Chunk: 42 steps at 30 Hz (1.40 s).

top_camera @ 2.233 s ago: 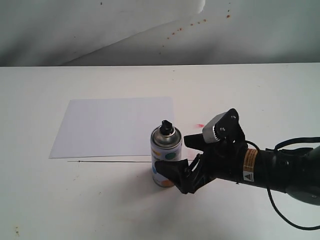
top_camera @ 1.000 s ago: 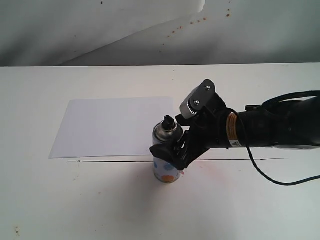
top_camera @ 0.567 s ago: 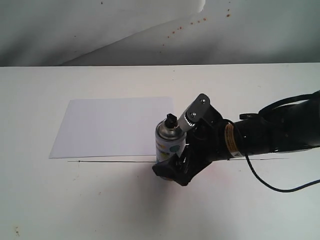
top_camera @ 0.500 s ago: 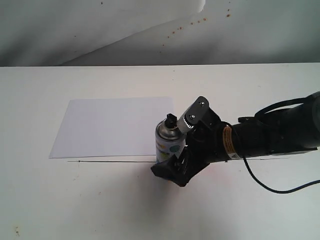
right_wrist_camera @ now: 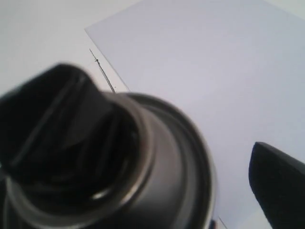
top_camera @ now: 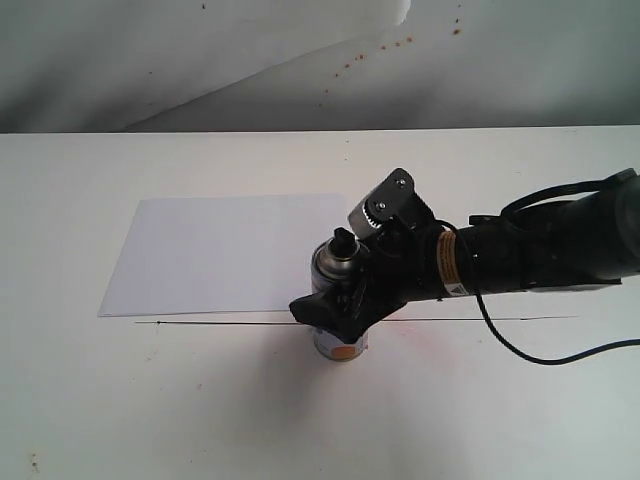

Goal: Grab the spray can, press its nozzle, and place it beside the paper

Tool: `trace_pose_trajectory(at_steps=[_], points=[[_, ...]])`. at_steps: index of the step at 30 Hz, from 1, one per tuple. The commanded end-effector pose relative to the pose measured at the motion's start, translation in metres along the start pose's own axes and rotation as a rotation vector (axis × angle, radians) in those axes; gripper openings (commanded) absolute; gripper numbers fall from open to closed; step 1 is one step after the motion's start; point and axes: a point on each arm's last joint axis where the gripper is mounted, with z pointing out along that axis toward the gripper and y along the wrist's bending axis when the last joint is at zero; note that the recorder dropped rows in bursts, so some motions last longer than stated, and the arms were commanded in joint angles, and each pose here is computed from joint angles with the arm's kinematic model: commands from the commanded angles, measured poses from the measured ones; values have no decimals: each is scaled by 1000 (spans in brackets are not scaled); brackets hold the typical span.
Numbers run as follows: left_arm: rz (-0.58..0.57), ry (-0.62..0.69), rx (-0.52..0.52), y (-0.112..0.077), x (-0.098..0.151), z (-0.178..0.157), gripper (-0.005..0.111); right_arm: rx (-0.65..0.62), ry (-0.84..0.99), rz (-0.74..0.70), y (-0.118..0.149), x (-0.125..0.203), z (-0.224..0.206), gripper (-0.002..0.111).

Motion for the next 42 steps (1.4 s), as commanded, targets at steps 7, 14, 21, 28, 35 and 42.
trace_pose_trajectory(at_steps=[7, 14, 21, 28, 35, 42], points=[[-2, -14, -3, 0, 0, 0, 0, 10, 73, -7, -1, 6, 0, 92], [-2, -14, -3, 0, 0, 0, 0, -11, 107, 26, 1, 9, 0, 92], [-2, -14, -3, 0, 0, 0, 0, -32, 55, 4, 6, -5, -9, 92], [-2, -14, -3, 0, 0, 0, 0, 23, 79, 8, 11, -2, -23, 92], [-2, -14, -3, 0, 0, 0, 0, 20, 70, 98, 17, 13, -22, 92], [-2, -14, -3, 0, 0, 0, 0, -2, 64, 183, 13, 27, -8, 92]])
